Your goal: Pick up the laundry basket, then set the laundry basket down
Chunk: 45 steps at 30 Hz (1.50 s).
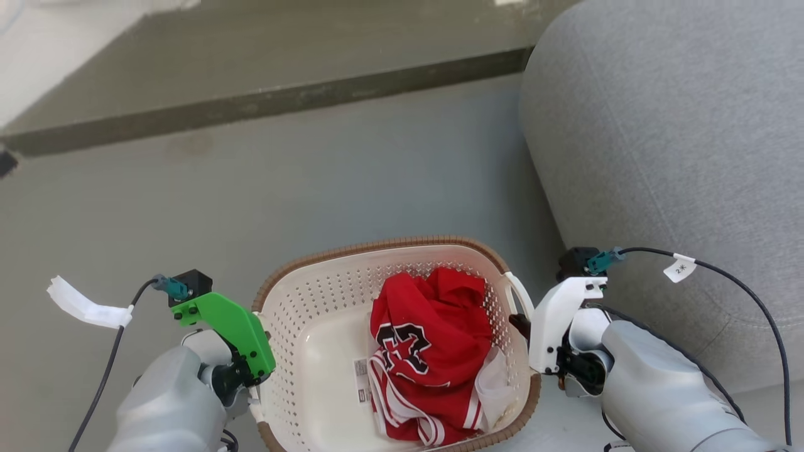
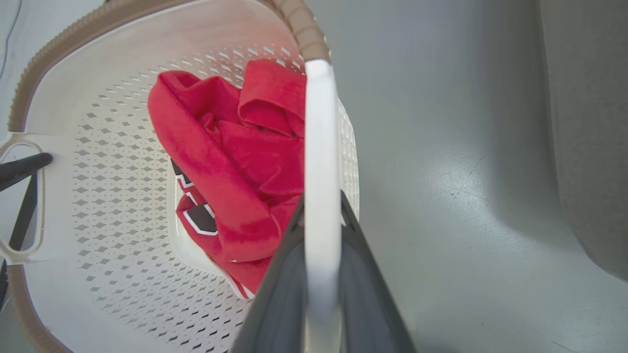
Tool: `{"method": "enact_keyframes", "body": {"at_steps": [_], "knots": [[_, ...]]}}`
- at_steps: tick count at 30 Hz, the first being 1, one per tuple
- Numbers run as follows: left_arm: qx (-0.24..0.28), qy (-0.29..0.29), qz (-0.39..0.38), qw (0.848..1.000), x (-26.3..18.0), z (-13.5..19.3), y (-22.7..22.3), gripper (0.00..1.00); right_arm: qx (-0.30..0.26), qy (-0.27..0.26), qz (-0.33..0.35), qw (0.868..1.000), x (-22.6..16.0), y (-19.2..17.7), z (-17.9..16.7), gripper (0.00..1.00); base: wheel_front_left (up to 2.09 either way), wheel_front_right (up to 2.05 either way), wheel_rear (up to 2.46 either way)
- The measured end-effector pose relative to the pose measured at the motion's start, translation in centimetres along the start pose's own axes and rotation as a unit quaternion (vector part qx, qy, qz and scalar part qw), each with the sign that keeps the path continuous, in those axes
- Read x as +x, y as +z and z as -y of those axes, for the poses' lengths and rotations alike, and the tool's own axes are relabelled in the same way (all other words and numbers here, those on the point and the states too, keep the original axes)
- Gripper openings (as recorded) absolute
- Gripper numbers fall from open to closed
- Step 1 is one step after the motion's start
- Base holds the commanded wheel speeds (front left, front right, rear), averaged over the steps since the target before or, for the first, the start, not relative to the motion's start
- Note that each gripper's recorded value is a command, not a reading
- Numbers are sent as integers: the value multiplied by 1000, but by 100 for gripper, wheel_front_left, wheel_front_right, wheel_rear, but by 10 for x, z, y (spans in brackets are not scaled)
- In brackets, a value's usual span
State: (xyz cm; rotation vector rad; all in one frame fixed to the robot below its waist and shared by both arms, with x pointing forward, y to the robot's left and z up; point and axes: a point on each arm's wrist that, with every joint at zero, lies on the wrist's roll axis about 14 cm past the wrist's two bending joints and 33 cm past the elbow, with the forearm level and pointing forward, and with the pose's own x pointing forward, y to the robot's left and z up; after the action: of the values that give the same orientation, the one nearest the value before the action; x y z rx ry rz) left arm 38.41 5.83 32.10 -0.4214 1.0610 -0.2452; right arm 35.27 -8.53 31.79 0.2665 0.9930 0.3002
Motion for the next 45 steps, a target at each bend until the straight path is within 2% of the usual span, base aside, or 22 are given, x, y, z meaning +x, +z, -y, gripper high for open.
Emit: {"method": "enact_keyframes", "body": {"at_steps": [9,20,45], "knots": [[8,-10,-1,1000,-17,12,1,0,3,1,2,1000,-19,6,-4,0,0,0,0],[10,-11,-20,1000,-30,14,-14,0,11,5,-15,1000,-33,-6,-9,0,0,0,0],[14,-6,-33,999,-39,15,-22,0,19,11,-14,1000,-42,-7,-13,0,0,0,0]]}}
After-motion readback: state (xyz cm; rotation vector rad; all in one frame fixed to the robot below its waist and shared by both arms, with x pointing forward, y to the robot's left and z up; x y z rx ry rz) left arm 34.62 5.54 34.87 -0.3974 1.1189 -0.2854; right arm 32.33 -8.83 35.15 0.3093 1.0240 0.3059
